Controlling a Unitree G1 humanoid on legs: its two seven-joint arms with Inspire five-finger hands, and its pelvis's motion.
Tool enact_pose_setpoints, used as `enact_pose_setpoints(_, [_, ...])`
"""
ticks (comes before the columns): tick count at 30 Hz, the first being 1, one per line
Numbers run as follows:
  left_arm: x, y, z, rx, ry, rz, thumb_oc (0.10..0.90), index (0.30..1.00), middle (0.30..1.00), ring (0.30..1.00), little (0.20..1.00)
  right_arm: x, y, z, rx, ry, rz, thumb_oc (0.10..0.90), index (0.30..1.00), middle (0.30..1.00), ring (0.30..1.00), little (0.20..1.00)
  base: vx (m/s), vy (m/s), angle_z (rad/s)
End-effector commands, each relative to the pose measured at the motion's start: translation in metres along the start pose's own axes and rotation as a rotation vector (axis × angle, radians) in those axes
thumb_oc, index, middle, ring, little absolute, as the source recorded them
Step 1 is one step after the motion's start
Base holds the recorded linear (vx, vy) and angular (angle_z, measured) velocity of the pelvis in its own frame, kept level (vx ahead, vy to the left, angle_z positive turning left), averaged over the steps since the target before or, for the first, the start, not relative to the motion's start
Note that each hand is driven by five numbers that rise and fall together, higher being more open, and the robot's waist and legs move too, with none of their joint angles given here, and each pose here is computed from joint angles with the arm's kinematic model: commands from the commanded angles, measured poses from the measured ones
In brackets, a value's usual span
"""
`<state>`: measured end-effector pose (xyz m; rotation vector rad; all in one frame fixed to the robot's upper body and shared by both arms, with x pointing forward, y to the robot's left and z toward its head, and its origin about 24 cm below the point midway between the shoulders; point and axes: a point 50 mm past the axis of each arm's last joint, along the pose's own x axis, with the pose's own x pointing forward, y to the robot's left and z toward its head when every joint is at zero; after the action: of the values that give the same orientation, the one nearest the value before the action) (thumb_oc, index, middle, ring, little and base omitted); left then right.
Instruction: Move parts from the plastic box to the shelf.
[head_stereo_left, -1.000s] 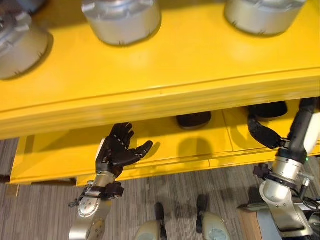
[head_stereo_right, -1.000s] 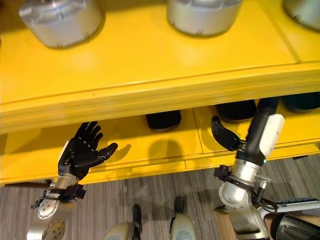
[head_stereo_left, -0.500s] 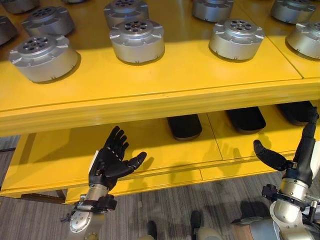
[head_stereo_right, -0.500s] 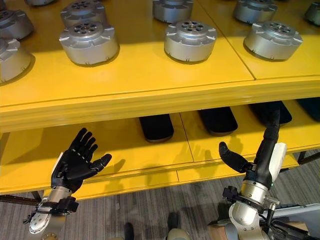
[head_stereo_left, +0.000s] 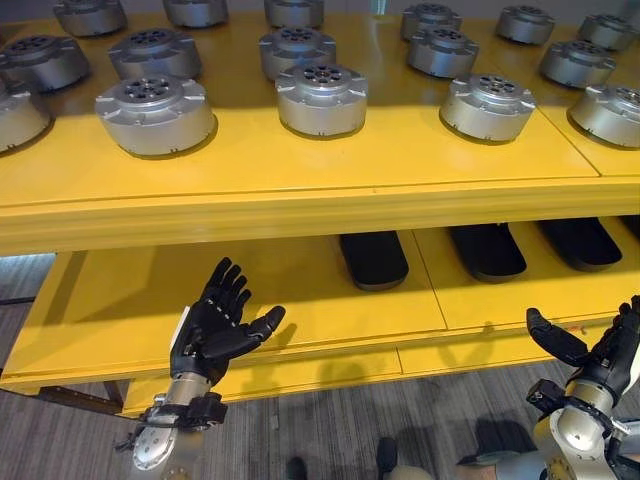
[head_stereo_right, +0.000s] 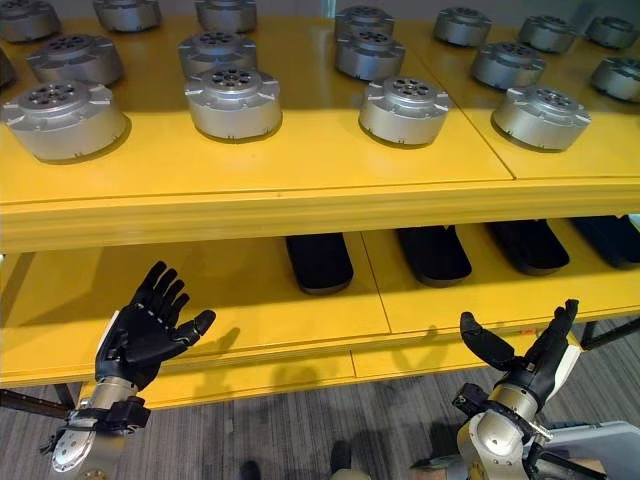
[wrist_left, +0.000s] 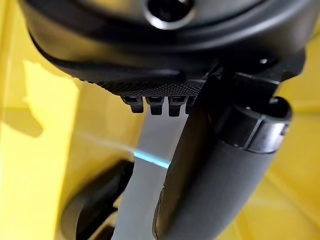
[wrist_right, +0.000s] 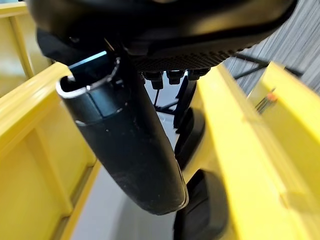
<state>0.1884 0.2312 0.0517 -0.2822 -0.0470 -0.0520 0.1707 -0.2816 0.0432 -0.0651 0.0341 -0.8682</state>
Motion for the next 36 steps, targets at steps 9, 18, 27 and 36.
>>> enact_pose_setpoints(9, [0.015,-0.02,0.044,0.069,-0.245,-0.123,0.9,1.0,1.0,1.0,1.0,0.013,0.003,0.038,0.097,-0.241,-0.033,0.9,1.0,1.0,1.0,1.0,-0.13,-0.001,-0.52])
enact_pose_setpoints(18, [0.013,-0.006,0.067,0.046,-0.4,0.039,0.9,1.0,1.0,1.0,1.0,0.015,0.014,0.061,0.022,-0.393,-0.037,0.9,1.0,1.0,1.0,1.0,-0.14,-0.261,-1.0])
enact_pose_setpoints(27, [0.0,0.006,0.08,-0.05,-0.532,0.259,0.9,1.0,1.0,1.0,1.0,0.024,-0.028,0.063,-0.005,-0.37,-0.237,0.9,1.0,1.0,1.0,1.0,-0.07,-0.271,-0.86])
enact_pose_setpoints(36, [0.01,-0.01,0.071,-0.085,-0.497,0.126,0.9,1.0,1.0,1.0,1.0,0.027,-0.044,0.058,-0.05,-0.341,-0.31,0.9,1.0,1.0,1.0,1.0,-0.06,-0.103,-0.16])
